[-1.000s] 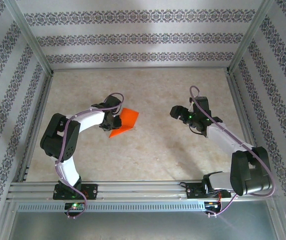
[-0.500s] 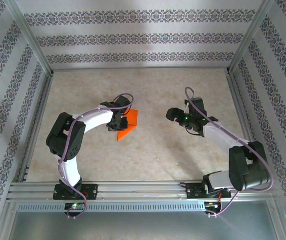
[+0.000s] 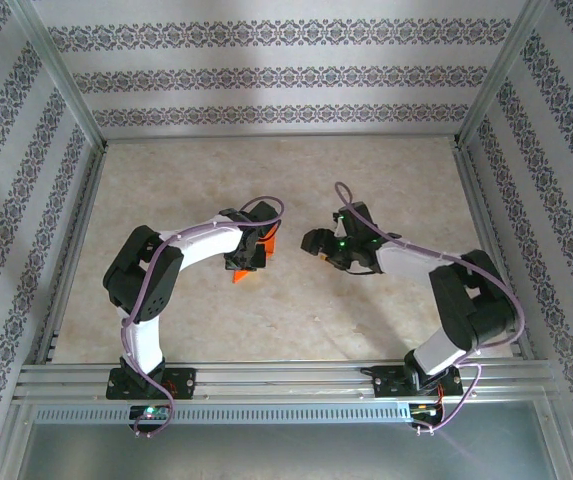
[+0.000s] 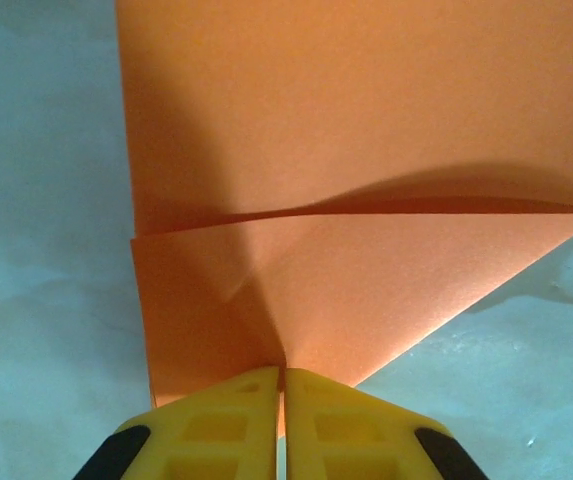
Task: Fold a paper plane with a square sheet of paper (pick it up from the middle)
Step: Move the paper to the center of the table.
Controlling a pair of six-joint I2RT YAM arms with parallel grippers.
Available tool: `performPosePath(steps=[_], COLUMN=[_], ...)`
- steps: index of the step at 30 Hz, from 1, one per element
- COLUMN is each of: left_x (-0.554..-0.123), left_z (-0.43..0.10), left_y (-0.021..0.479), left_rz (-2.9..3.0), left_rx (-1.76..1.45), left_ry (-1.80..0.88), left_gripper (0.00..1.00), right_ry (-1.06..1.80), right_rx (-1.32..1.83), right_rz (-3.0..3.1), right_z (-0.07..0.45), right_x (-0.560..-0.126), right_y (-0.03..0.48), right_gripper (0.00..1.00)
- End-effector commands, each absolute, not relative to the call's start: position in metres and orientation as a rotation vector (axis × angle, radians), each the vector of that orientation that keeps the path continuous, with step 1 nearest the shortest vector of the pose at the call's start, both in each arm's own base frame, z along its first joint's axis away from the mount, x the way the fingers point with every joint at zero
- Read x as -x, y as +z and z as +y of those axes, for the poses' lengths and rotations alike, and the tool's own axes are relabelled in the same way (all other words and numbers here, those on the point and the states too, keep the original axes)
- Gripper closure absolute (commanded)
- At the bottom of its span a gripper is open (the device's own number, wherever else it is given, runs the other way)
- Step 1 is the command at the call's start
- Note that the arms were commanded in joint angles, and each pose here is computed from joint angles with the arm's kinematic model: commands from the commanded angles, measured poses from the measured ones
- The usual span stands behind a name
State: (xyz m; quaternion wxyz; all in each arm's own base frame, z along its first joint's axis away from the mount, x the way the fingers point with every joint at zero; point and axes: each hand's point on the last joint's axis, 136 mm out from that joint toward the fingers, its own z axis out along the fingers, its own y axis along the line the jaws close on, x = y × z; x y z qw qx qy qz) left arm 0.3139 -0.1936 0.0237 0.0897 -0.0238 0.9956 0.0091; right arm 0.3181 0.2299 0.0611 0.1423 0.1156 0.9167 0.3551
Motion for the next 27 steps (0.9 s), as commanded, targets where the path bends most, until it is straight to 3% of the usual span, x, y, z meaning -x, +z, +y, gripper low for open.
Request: performPosePath(steps=[1,7,27], left_x=[-0.321,-0.337,-0.339], left_z=[-0.195,-0.188,-0.152], left_y=[0.047,0.060,0.013], left_rz=[2.912,2.846,2.914], left_rx=[0.091,0.156,0.326], left_ry=[0.009,-0.065,0.014], left_gripper=[0.90,0.89,0.94], right_ry=[1.137,1.155,1.151], right_rx=[-0.320,-0.320,-0.395], right_rz=[2.612,2.628,2.742], right_z=[0.254,0.270,0.311], right_x=[-0.327,-0.331,-0.330], right_y=[0.074,0.070,0.048], right_gripper=[0.31,0.33,0.48])
